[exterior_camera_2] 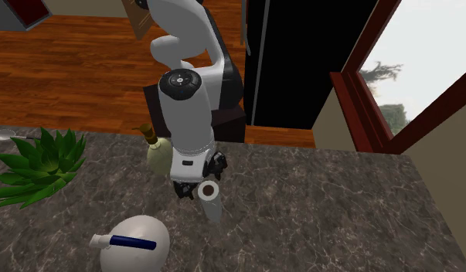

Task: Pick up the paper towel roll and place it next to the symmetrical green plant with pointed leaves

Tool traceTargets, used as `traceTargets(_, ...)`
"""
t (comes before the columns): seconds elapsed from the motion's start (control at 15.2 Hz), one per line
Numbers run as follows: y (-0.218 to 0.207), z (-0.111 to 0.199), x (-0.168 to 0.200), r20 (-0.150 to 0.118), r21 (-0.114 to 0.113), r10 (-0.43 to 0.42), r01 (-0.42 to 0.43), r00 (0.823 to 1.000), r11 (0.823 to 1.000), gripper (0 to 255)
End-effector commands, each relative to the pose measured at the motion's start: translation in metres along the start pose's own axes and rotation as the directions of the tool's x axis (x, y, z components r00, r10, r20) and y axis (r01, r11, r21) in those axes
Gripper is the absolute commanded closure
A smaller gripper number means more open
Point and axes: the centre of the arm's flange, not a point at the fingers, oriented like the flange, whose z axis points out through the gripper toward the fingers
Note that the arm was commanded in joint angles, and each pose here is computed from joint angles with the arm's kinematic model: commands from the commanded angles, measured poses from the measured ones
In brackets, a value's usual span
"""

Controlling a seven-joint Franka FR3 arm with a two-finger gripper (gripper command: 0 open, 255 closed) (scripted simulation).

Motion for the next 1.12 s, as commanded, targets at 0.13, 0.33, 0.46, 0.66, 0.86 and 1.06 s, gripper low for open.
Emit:
traceTargets(0.13, -0.0005, 0.0089, 0.0004, -0.001, 0.0, 0.0, 0.0, 1.0, 1.0, 0)
traceTargets(0.33, -0.0005, 0.0089, 0.0005, -0.001, 0.0, 0.0, 0.0, 1.0, 1.0, 0)
traceTargets(0.46, -0.0005, 0.0089, 0.0005, -0.001, 0.0, 0.0, 0.0, 1.0, 1.0, 0)
traceTargets(0.66, -0.0006, 0.0089, 0.0005, -0.001, 0.0, 0.0, 0.0, 1.0, 1.0, 255)
traceTargets(0.86, -0.0005, 0.0088, 0.0005, -0.001, 0.0, 0.0, 0.0, 1.0, 1.0, 255)
traceTargets(1.06, -0.0007, 0.0088, 0.0004, -0.001, 0.0, 0.0, 0.0, 1.0, 1.0, 255)
